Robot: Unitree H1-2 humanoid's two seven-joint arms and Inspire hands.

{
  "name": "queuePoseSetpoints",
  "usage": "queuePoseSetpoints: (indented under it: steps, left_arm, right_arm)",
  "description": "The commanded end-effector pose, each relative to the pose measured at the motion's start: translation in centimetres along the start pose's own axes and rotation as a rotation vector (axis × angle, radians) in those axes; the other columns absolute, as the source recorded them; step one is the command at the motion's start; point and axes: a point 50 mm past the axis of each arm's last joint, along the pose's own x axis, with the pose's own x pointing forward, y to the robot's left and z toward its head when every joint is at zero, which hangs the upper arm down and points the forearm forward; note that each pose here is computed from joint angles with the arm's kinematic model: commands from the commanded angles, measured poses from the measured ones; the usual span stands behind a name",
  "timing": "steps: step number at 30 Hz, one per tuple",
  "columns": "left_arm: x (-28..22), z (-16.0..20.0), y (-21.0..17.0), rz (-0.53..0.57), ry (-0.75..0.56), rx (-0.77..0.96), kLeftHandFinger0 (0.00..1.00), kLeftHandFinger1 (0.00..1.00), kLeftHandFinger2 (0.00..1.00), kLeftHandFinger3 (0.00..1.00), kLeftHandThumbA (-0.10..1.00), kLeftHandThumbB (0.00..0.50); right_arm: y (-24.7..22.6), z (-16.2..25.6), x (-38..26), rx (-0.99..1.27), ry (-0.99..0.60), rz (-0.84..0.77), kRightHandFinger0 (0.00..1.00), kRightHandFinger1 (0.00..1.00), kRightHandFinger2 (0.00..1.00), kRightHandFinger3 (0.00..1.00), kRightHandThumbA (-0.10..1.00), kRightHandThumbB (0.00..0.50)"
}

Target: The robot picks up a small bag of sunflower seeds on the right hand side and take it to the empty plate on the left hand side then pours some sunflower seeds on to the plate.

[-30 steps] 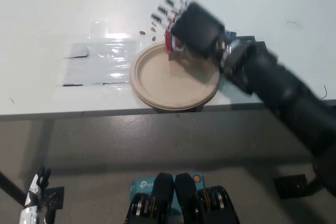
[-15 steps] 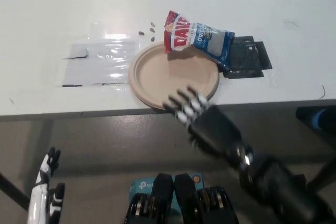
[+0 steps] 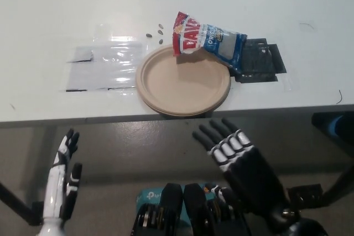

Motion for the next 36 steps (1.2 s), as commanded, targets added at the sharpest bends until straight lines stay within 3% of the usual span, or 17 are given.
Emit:
queuePoseSetpoints:
  steps: [1, 3, 6, 10, 15, 19, 24, 28, 34, 36]
  left_arm:
    - [4.7, 1.5, -1.2, -0.08, -0.076, -0.138, 1.0, 1.0, 1.0, 1.0, 1.0, 0.28]
    - [4.1, 1.3, -1.2, -0.086, -0.062, -0.146, 1.0, 1.0, 1.0, 1.0, 1.0, 0.272]
    - [2.7, 0.9, -1.2, -0.094, -0.048, -0.16, 1.0, 1.0, 1.0, 1.0, 1.0, 0.249]
    - [1.0, 0.4, -1.4, -0.088, -0.029, -0.158, 1.0, 1.0, 1.0, 1.0, 1.0, 0.265]
    - [-0.7, -0.1, -1.4, -0.088, -0.001, -0.163, 1.0, 1.0, 1.0, 1.0, 1.0, 0.286]
    - [-2.5, -0.6, -1.3, -0.094, 0.039, -0.172, 1.0, 1.0, 1.0, 1.0, 1.0, 0.259]
    - [-4.2, -0.9, -1.0, -0.1, 0.06, -0.167, 1.0, 1.0, 1.0, 1.0, 1.0, 0.275]
    - [-5.3, -1.2, -0.9, -0.106, 0.081, -0.164, 1.0, 1.0, 1.0, 1.0, 1.0, 0.25]
    - [-5.3, -1.5, -0.8, -0.104, 0.089, -0.173, 1.0, 1.0, 1.0, 1.0, 1.0, 0.274]
    - [-5.3, -1.4, -0.7, -0.105, 0.093, -0.175, 1.0, 1.0, 1.0, 1.0, 1.0, 0.255]
  right_arm:
    - [-12.1, 2.2, 1.5, 0.376, -0.092, -0.725, 1.0, 1.0, 1.0, 1.0, 1.0, 0.22]
    - [-9.1, 0.0, 0.7, 0.475, 0.051, -0.619, 1.0, 1.0, 1.0, 1.0, 1.0, 0.246]
    - [-2.9, -4.9, -1.5, 0.573, 0.299, -0.428, 1.0, 1.0, 1.0, 1.0, 1.0, 0.2]
    - [0.6, -6.3, -3.7, 0.682, 0.451, -0.291, 1.0, 1.0, 1.0, 1.0, 1.0, 0.203]
    - [1.5, -6.4, -5.6, 0.688, 0.487, -0.227, 1.0, 1.0, 1.0, 1.0, 1.0, 0.194]
    - [2.0, -6.1, -7.3, 0.726, 0.517, -0.195, 1.0, 1.0, 1.0, 1.0, 1.0, 0.206]
    - [2.7, -5.5, -8.6, 0.769, 0.542, -0.155, 1.0, 1.0, 1.0, 1.0, 1.0, 0.183]
    - [3.1, -5.0, -9.7, 0.794, 0.558, -0.137, 1.0, 1.0, 1.0, 1.0, 1.0, 0.166]
    - [3.1, -5.1, -9.3, 0.82, 0.547, -0.116, 1.0, 1.0, 1.0, 1.0, 1.0, 0.168]
    - [3.2, -5.0, -9.1, 0.822, 0.543, -0.113, 1.0, 1.0, 1.0, 1.0, 1.0, 0.166]
